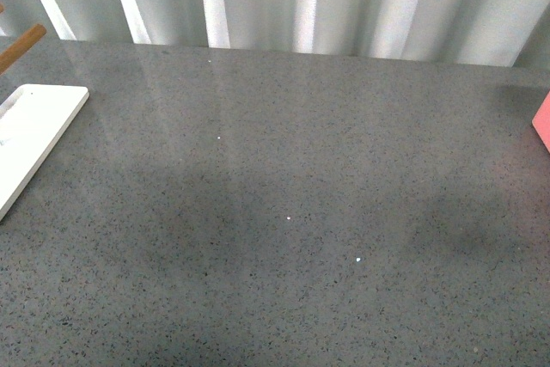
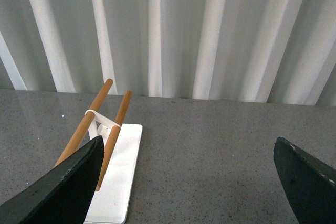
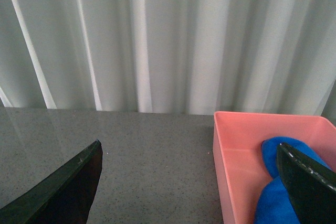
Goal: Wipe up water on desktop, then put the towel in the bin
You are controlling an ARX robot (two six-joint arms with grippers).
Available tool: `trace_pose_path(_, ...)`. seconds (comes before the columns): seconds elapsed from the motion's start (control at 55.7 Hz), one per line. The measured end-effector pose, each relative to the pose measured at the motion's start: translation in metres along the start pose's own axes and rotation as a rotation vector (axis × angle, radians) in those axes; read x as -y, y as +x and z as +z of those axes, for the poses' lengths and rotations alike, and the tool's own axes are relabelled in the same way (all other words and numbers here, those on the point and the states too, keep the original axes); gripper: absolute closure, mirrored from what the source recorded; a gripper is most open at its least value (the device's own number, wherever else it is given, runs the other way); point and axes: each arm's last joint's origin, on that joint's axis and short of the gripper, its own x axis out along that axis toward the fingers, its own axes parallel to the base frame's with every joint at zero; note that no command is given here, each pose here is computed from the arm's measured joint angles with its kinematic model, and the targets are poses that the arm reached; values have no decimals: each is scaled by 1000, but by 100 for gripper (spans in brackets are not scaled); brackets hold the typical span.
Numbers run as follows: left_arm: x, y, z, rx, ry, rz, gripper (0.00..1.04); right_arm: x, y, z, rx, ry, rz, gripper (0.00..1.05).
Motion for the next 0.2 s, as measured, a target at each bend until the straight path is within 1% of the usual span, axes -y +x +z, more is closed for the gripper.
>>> trace_pose_path(0.198,0,0,0,0,0,0,7,0,0,0,0,0,0,7)
